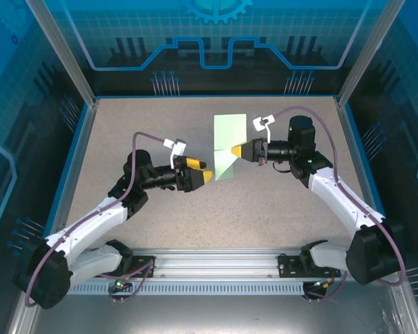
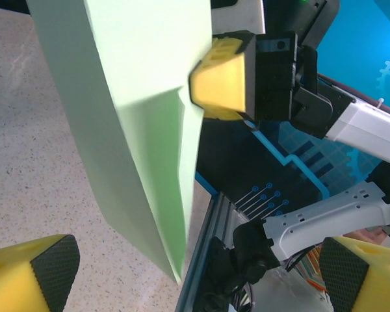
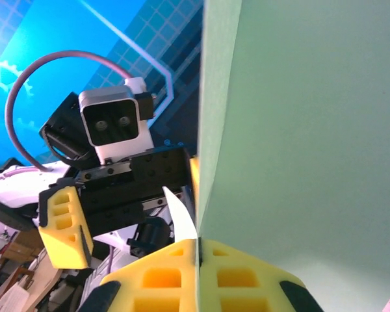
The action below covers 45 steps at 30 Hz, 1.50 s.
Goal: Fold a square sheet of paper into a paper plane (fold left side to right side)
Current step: Turn over the paper at the center of the table.
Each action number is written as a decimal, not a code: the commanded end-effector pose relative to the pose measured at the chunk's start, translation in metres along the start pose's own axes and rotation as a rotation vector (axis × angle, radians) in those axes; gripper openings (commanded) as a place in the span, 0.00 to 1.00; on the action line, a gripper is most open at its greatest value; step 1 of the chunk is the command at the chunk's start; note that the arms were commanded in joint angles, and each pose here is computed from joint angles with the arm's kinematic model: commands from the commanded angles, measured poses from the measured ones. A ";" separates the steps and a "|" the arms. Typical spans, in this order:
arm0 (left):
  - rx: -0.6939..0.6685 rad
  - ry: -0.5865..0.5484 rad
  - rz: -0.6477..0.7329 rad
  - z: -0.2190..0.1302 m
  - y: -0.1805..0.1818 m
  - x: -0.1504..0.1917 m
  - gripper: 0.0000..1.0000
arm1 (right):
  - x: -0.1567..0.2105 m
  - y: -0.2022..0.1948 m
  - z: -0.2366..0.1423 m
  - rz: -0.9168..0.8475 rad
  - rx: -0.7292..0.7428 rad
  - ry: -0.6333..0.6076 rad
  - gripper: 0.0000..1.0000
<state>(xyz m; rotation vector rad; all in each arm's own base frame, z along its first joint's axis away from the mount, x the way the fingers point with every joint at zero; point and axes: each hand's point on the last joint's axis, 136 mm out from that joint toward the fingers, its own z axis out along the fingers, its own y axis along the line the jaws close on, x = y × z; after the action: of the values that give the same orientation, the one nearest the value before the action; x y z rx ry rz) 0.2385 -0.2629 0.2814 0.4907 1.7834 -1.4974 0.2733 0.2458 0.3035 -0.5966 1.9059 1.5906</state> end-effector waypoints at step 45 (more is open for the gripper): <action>-1.087 0.403 0.157 -0.056 0.125 0.045 0.00 | 0.095 -0.142 -0.152 0.369 0.947 -0.032 0.79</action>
<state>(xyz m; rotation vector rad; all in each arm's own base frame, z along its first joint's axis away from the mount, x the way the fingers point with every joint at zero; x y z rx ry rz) 0.2787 -0.2350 0.1877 0.3694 2.3504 -0.6039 0.2876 0.0924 0.1747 0.1229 2.4439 0.7831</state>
